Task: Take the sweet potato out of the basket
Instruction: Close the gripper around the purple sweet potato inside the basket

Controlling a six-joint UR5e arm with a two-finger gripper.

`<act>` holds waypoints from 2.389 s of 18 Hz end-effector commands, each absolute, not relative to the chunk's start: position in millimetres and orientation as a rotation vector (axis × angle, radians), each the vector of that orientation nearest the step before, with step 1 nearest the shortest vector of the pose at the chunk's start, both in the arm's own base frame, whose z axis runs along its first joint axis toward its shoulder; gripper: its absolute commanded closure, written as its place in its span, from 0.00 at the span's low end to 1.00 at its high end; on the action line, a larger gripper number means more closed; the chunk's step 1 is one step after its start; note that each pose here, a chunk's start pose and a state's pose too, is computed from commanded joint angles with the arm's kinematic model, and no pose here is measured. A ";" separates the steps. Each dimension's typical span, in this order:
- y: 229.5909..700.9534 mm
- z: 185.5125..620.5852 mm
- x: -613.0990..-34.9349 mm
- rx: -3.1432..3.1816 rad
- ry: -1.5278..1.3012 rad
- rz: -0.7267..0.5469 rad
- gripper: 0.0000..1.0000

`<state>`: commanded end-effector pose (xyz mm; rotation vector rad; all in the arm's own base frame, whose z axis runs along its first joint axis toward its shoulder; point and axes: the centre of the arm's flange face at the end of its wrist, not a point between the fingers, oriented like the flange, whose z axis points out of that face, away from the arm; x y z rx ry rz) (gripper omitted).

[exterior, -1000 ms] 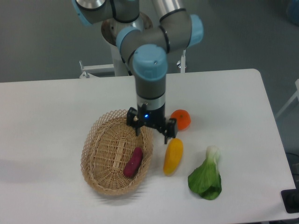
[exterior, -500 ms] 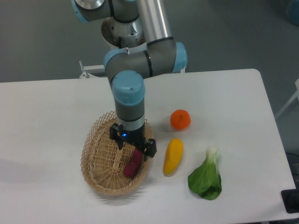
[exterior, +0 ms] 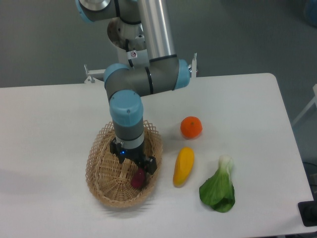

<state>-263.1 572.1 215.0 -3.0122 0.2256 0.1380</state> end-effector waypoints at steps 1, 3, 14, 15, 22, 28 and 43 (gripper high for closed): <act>572.6 213.8 -263.5 -3.013 0.226 0.137 0.00; 572.8 207.0 -263.8 -3.024 0.229 0.127 0.00; 577.8 203.7 -267.9 -3.024 0.231 0.132 0.11; 577.9 202.8 -268.0 -3.026 0.231 0.130 0.11; 580.4 202.6 -269.9 -3.024 0.231 0.132 0.21; 581.0 204.5 -271.7 -3.026 0.255 0.150 0.39; 579.2 232.4 -271.5 -2.992 0.254 0.192 0.60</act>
